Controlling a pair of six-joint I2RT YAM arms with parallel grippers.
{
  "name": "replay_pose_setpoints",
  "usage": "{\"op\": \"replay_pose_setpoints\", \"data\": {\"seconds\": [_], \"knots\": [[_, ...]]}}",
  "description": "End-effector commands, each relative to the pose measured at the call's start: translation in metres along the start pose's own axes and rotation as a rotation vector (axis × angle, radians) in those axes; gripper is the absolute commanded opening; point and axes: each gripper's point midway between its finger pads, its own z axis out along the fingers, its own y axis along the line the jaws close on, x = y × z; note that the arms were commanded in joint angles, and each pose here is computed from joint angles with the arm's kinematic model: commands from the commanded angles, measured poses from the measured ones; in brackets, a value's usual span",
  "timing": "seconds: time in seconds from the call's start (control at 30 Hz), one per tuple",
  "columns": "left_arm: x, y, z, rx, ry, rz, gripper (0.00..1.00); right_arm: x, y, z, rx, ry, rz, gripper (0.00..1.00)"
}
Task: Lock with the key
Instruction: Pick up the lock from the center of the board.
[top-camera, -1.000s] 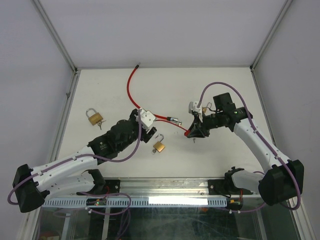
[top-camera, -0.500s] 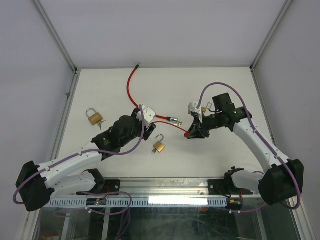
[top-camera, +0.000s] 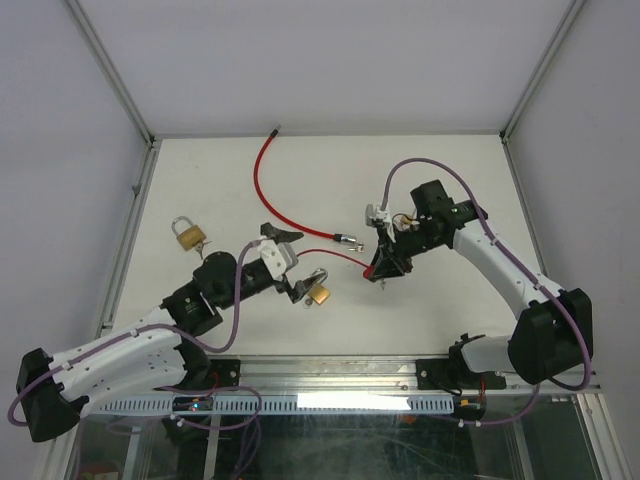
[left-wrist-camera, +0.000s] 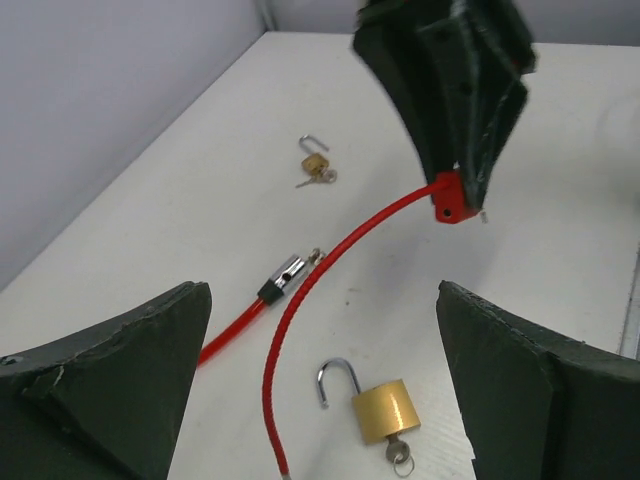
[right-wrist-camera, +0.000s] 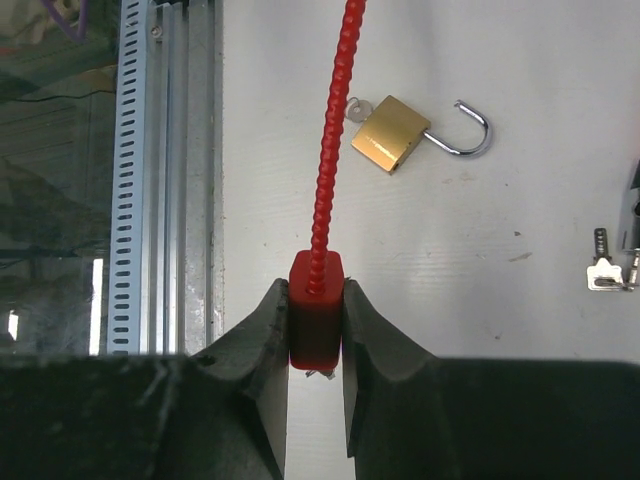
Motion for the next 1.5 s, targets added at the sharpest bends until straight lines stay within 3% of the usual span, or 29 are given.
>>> {"op": "replay_pose_setpoints", "data": {"seconds": [0.0,0.3,0.53,0.8,1.03,1.07,1.3,1.37,1.47], "knots": [[-0.03,-0.029,0.011,0.099,-0.165,0.246,0.99,-0.016,0.006,0.0,-0.045,-0.019,-0.021,0.0],[0.02,-0.025,0.068,-0.059,0.102,0.612,0.98,-0.011,0.007,0.004,-0.062,0.008,-0.005,0.0],[0.018,-0.028,0.085,-0.072,0.093,0.636,0.82,-0.01,0.008,0.006,-0.067,0.022,-0.007,0.0],[0.023,-0.036,0.091,-0.032,0.099,0.625,0.48,-0.009,0.009,0.008,-0.071,0.029,-0.004,0.0],[0.026,-0.042,0.091,0.006,0.107,0.599,0.02,-0.011,0.009,0.008,-0.067,0.026,-0.001,0.0],[0.026,-0.043,0.089,0.007,0.103,0.592,0.0,-0.011,0.008,0.008,-0.064,0.025,-0.001,0.03],[0.017,-0.033,0.068,-0.043,0.03,0.447,0.0,-0.023,0.012,-0.001,-0.056,-0.026,-0.016,0.59],[0.016,-0.031,0.06,-0.056,0.007,0.394,0.0,-0.031,0.013,-0.009,-0.043,-0.061,-0.021,0.68],[0.017,-0.031,0.049,-0.061,-0.021,0.324,0.0,-0.051,0.023,-0.025,-0.045,-0.148,-0.041,0.71]]}}
